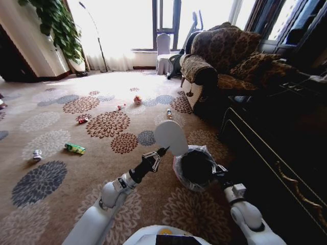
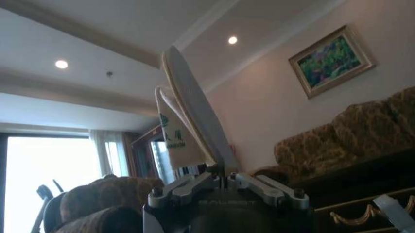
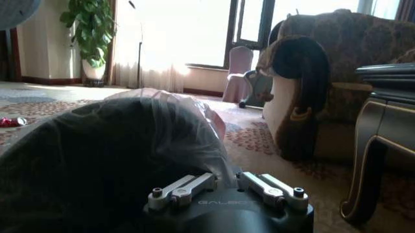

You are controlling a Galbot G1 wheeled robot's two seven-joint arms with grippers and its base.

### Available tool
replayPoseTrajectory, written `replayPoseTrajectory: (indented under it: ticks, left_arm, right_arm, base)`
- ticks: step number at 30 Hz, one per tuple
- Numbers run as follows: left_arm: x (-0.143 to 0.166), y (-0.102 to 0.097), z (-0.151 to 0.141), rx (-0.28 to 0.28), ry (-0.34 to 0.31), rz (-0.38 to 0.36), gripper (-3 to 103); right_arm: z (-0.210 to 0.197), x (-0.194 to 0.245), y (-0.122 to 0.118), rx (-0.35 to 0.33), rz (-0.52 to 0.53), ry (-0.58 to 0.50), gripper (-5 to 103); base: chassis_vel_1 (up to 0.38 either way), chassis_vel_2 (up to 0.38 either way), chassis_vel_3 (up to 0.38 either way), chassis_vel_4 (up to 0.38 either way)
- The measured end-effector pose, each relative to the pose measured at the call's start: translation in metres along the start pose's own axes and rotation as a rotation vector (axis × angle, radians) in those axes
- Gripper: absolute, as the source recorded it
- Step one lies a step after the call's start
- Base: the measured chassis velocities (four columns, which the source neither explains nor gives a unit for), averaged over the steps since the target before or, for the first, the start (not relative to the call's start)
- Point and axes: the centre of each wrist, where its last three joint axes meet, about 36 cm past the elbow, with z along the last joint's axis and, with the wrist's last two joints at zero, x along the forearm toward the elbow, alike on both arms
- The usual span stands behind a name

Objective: Pick up the trash from the ground and place it into the trash bin.

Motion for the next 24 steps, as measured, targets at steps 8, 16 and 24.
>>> replayPoseTrajectory:
  ticks: [8, 16, 24]
  left_arm:
    - [-0.005, 0.004, 0.019, -0.006, 0.048, 0.034, 1]
    - [-0.003, -0.002, 0.026, 0.01, 0.121, 0.103, -1]
    - [0.004, -0.002, 0.034, -0.014, 0.157, 0.097, 31]
  right_arm:
    - [-0.015, 0.01, 0.022, 0.02, -0.028, -0.045, 0]
    - [-0.034, 0.016, 0.036, 0.032, -0.069, -0.087, 0]
    - [-0.035, 0.017, 0.039, 0.031, -0.08, -0.082, 0]
  base:
    - [0.0, 0.0, 0.0, 0.0]
    - [0.0, 0.0, 0.0, 0.0]
    - [0.0, 0.0, 0.0, 0.0]
